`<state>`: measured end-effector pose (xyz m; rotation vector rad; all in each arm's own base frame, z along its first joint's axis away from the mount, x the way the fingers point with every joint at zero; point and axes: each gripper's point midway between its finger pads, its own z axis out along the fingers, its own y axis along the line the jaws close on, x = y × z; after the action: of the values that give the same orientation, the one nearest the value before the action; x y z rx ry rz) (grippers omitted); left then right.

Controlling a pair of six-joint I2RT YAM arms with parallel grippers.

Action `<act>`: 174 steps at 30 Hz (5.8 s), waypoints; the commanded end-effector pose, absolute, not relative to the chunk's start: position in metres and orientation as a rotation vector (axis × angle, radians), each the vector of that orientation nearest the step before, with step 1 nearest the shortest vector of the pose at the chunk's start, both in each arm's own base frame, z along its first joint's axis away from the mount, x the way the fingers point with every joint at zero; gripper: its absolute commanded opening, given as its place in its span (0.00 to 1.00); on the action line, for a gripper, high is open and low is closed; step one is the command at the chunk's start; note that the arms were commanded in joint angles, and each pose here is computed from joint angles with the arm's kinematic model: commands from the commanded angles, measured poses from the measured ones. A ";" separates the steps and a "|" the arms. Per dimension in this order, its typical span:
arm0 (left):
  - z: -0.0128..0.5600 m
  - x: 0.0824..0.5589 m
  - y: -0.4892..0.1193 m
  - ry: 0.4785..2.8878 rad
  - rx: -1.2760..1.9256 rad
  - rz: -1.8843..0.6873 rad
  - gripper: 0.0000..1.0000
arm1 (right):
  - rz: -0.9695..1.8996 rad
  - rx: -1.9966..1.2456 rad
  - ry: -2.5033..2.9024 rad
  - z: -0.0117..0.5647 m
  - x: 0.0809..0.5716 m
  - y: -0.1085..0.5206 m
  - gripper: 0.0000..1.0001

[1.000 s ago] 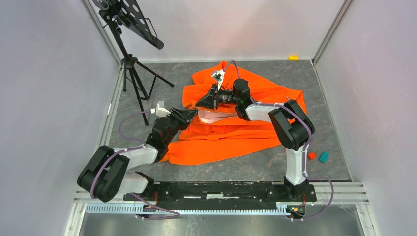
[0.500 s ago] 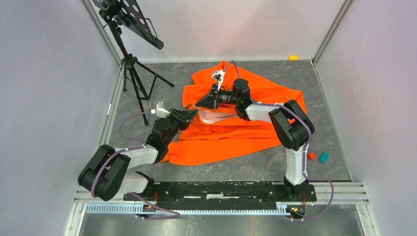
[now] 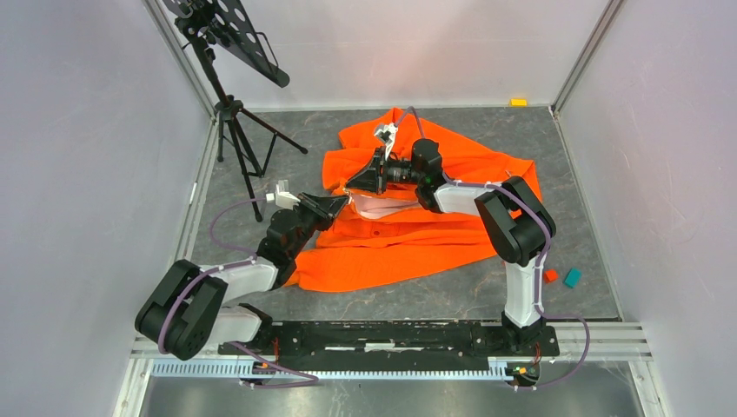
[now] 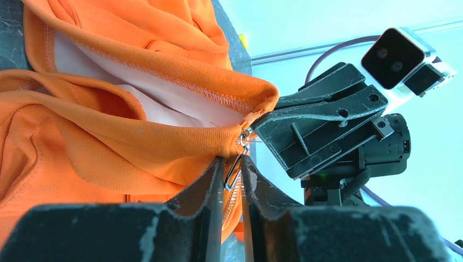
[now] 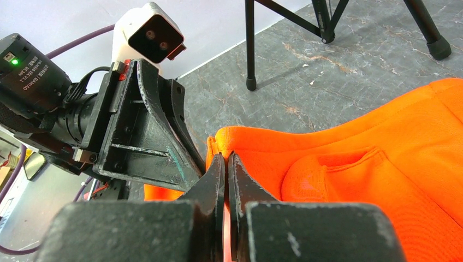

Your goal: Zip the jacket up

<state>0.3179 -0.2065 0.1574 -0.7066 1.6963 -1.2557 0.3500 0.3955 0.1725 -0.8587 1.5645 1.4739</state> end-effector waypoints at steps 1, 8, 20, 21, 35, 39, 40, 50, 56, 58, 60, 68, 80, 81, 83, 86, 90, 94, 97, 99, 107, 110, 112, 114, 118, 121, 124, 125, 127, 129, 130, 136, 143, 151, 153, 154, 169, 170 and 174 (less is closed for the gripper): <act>0.169 0.318 -0.207 1.657 -0.714 -1.300 0.26 | 1.455 -0.884 1.483 0.196 0.350 0.397 0.00; 0.163 0.311 -0.201 1.687 -0.718 -1.264 0.26 | 1.454 -0.882 1.482 0.196 0.350 0.397 0.00; 0.161 0.312 -0.204 1.709 -0.718 -1.264 0.20 | 1.453 -0.884 1.477 0.199 0.349 0.397 0.00; 0.160 0.312 -0.205 1.715 -0.717 -1.263 0.19 | 1.453 -0.884 1.480 0.198 0.349 0.397 0.00; 0.172 0.297 -0.243 1.809 -0.415 -1.268 0.02 | 1.386 -0.825 1.494 0.219 0.355 0.415 0.00; 0.159 0.289 -0.254 1.871 -0.401 -1.222 0.02 | 1.368 -0.792 1.509 0.232 0.360 0.419 0.00; 0.155 0.290 -0.257 1.883 -0.407 -1.225 0.02 | 1.372 -0.784 1.508 0.236 0.360 0.422 0.00; 0.163 0.301 -0.302 1.756 -0.363 -1.336 0.02 | 1.308 -0.814 1.572 0.250 0.360 0.430 0.00; 0.153 0.296 -0.343 1.753 -0.277 -1.333 0.02 | 1.351 -0.822 1.572 0.274 0.356 0.438 0.00; 0.152 0.297 -0.357 1.732 -0.282 -1.333 0.02 | 1.332 -0.797 1.574 0.280 0.359 0.436 0.00; 0.150 0.297 -0.374 1.701 -0.270 -1.334 0.02 | 1.326 -0.788 1.574 0.288 0.362 0.437 0.00; 0.131 0.288 -0.434 1.687 -0.240 -1.263 0.02 | 1.329 -0.766 1.525 0.323 0.373 0.451 0.00; 0.085 0.279 -0.544 1.759 -0.226 -1.354 0.02 | 1.298 -0.846 1.484 0.336 0.371 0.465 0.00; 0.084 0.279 -0.554 1.767 -0.227 -1.364 0.02 | 1.290 -0.854 1.476 0.337 0.371 0.466 0.00; 0.085 0.281 -0.565 1.765 -0.218 -1.356 0.02 | 1.277 -0.865 1.465 0.339 0.373 0.466 0.00; 0.085 0.285 -0.584 1.791 -0.215 -1.371 0.02 | 1.289 -0.880 1.444 0.345 0.374 0.470 0.00; 0.081 0.289 -0.619 1.831 -0.167 -1.440 0.02 | 1.305 -0.899 1.388 0.359 0.371 0.475 0.00; 0.083 0.297 -0.637 1.918 -0.100 -1.445 0.02 | 1.312 -0.900 1.344 0.377 0.375 0.479 0.00; 0.086 0.302 -0.643 1.925 -0.187 -1.533 0.02 | 1.324 -0.889 1.305 0.388 0.376 0.482 0.00; 0.081 0.298 -0.655 1.974 -0.197 -1.568 0.02 | 1.330 -0.880 1.289 0.391 0.377 0.483 0.00; 0.073 0.284 -0.704 2.097 -0.186 -1.769 0.02 | 1.361 -0.875 1.264 0.399 0.376 0.486 0.00; 0.083 0.284 -0.714 2.063 -0.172 -1.830 0.02 | 1.369 -0.878 1.274 0.395 0.375 0.488 0.00; 0.088 0.285 -0.714 2.040 -0.171 -1.866 0.02 | 1.352 -0.881 1.290 0.389 0.376 0.488 0.00; 0.090 0.284 -0.708 2.033 -0.116 -1.840 0.02 | 1.315 -0.895 1.316 0.380 0.379 0.485 0.00; 0.104 0.278 -0.682 2.009 0.028 -1.693 0.25 | 1.174 -0.848 1.465 0.352 0.408 0.460 0.12; 0.108 0.272 -0.651 1.993 0.024 -1.675 0.47 | 1.085 -0.795 1.527 0.339 0.429 0.425 0.61; 0.110 0.261 -0.626 2.012 0.029 -1.675 0.55 | 0.951 -0.783 1.615 0.335 0.448 0.394 0.94; 0.113 0.256 -0.620 2.010 0.049 -1.675 0.57 | 0.911 -0.767 1.651 0.334 0.453 0.384 0.97; 0.121 0.248 -0.611 2.008 0.112 -1.657 0.59 | 0.827 -0.741 1.709 0.332 0.461 0.362 0.98; 0.131 0.242 -0.605 2.004 0.174 -1.640 0.59 | 0.744 -0.704 1.753 0.332 0.466 0.337 0.98; 0.138 0.239 -0.601 1.993 0.204 -1.639 0.60 | 0.714 -0.686 1.768 0.332 0.467 0.325 0.98; 0.172 0.223 -0.597 1.944 0.461 -1.595 0.65 | 0.391 -0.553 1.822 0.351 0.464 0.231 0.98; 0.210 0.220 -0.577 1.810 0.735 -1.402 0.63 | -0.072 -0.258 1.773 0.394 0.423 0.119 0.98; 0.270 0.235 -0.493 1.706 0.671 -1.147 0.64 | -0.151 -0.049 1.559 0.444 0.354 0.059 0.98; 0.297 0.233 -0.466 1.662 0.659 -1.084 0.65 | -0.116 -0.039 1.494 0.457 0.339 0.056 0.98; 0.308 0.232 -0.454 1.640 0.666 -1.048 0.66 | -0.099 -0.028 1.454 0.464 0.330 0.053 0.98; 0.538 0.126 -0.282 0.957 0.757 -1.005 0.89 | 0.135 0.005 0.961 0.551 0.217 0.036 0.98; 0.551 0.119 -0.270 0.913 0.749 -0.992 0.91 | 0.144 0.008 0.936 0.556 0.211 0.034 0.98; 0.597 0.093 -0.228 0.775 0.767 -0.938 0.95 | 0.172 0.015 0.824 0.579 0.182 0.027 0.98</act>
<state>0.1187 -0.2631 0.5561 0.6892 0.9402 -1.0363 0.2108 0.0308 0.5475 0.0085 0.9730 0.1199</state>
